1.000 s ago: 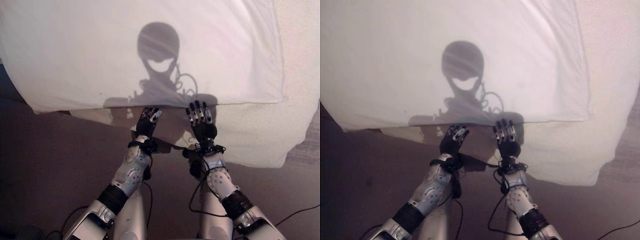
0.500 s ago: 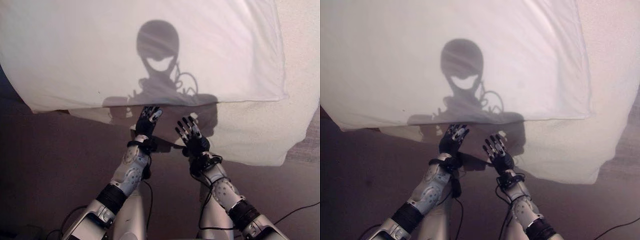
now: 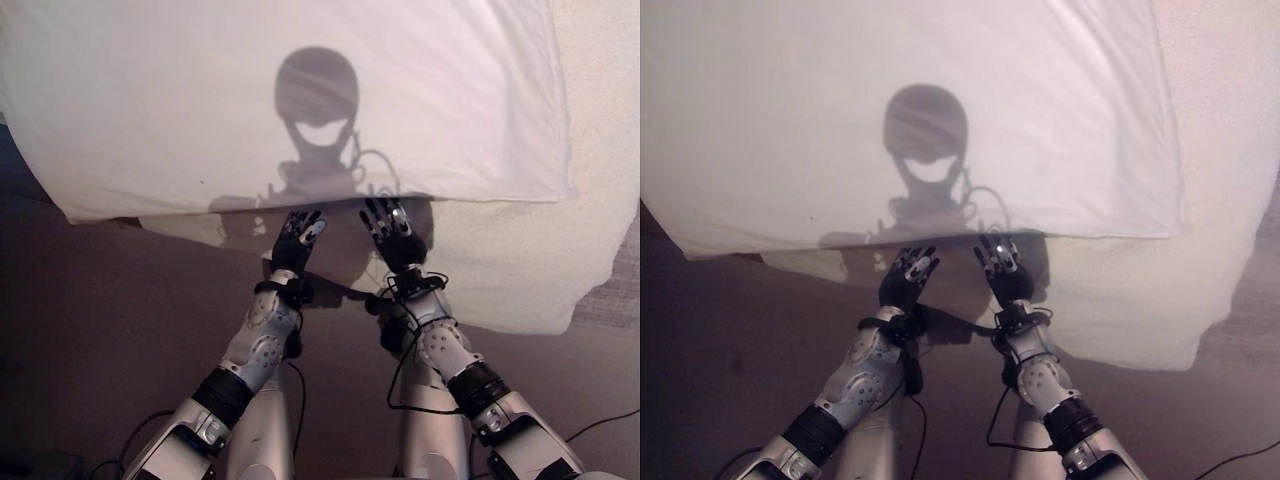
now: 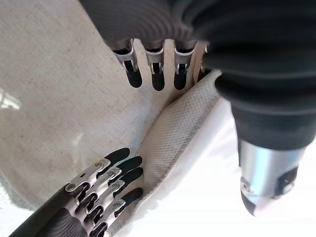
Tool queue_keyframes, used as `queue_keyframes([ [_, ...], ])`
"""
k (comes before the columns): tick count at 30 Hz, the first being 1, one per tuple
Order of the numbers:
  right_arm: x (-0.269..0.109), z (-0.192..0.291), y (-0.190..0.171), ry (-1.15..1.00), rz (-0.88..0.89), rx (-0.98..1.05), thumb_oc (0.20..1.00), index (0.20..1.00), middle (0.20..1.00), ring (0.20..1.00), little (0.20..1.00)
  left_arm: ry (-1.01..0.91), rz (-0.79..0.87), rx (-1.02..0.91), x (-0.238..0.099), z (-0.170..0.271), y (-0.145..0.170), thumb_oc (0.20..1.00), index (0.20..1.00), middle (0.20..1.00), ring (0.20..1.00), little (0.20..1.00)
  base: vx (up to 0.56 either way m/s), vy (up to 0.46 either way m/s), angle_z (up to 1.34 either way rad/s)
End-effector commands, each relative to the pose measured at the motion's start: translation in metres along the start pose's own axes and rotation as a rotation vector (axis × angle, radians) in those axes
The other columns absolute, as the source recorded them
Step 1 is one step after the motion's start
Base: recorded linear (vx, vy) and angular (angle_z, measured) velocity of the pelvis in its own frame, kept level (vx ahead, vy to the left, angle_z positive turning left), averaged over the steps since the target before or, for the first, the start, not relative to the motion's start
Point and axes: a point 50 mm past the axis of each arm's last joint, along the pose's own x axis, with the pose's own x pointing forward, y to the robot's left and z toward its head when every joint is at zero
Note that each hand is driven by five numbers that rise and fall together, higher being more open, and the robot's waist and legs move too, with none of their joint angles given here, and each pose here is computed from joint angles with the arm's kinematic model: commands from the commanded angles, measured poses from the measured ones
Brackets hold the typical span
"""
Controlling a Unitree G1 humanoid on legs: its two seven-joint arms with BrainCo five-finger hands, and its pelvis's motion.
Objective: Make the bed
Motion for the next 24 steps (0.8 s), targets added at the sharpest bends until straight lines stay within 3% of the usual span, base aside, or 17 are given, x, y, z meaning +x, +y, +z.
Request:
queue_keyframes([
  [1, -0.002, 0.023, 0.005, -0.123, 0.043, -0.007, 1.000, 1.000, 1.000, 1.000, 1.000, -0.082, -0.157, -0.001, -0.002, 0.016, -0.027, 1.000, 1.000, 1.000, 1.000, 1.000, 0.00, 0.000, 0.00],
  [20, -0.003, 0.033, -0.013, -0.367, -0.312, 0.170, 1.000, 1.000, 1.000, 1.000, 1.000, -0.055, -0.083, -0.023, -0.002, 0.010, -0.028, 1.000, 1.000, 1.000, 1.000, 1.000, 0.00, 0.000, 0.00],
  [24, -0.003, 0.033, -0.010, -0.381, -0.321, 0.185, 1.000, 1.000, 1.000, 1.000, 1.000, -0.053, -0.073, -0.019, -0.003, 0.010, -0.028, 1.000, 1.000, 1.000, 1.000, 1.000, 0.00, 0.000, 0.00],
])
